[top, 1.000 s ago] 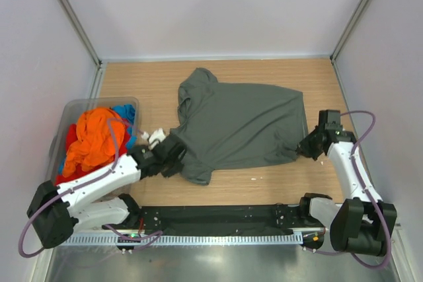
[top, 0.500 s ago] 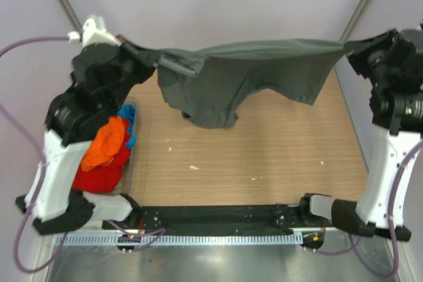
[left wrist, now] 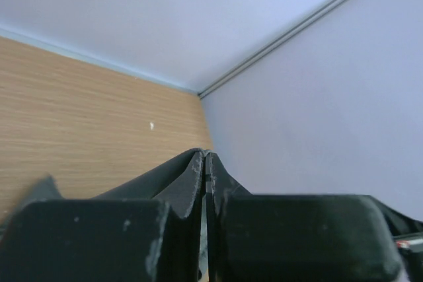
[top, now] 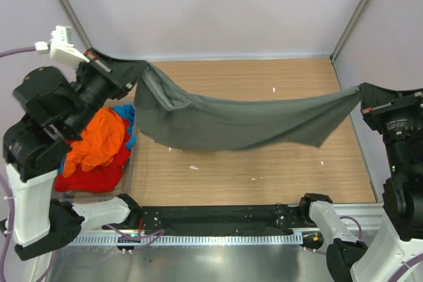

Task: Fold and stack the t-shirts
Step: Fold the tshirt

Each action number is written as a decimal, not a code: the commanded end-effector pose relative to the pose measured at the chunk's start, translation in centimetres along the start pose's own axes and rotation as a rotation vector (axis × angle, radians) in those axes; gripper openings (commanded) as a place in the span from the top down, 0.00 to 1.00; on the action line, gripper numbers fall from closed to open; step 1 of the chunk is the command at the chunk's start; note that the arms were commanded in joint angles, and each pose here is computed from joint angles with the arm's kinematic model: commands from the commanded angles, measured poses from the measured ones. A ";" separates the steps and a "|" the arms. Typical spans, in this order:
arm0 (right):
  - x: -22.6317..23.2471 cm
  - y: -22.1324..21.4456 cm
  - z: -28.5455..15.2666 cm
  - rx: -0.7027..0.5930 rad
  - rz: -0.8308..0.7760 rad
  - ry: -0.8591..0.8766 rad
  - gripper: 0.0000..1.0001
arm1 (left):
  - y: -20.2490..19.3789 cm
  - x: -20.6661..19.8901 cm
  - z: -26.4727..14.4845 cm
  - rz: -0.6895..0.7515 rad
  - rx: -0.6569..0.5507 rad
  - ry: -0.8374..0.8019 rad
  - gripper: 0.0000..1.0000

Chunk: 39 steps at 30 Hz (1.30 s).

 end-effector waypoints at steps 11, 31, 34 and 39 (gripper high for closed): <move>-2.4 -4.1 18.8 -0.002 0.019 -0.029 0.99 | -0.7 11.2 16.7 0.114 0.036 0.343 1.00; -0.9 -0.9 22.4 -0.044 -0.079 -0.026 0.99 | 5.1 3.7 14.6 0.034 -0.114 -0.050 1.00; -4.4 -5.0 20.1 0.042 -0.106 -0.111 0.99 | 0.7 7.1 11.9 0.074 -0.044 0.020 1.00; -11.4 -13.8 17.2 0.200 -0.101 -0.264 0.99 | -9.9 17.2 9.5 0.028 0.186 0.184 1.00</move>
Point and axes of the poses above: each gripper's point midway between its finger pads, its own z axis out along the fingers, its own x axis along the line the jaws close on, y = z × x, the point moved 1 cm from there along -z, back along the fingers, and after that the axes turned 10 degrees about -z, right-handed, at the moved point
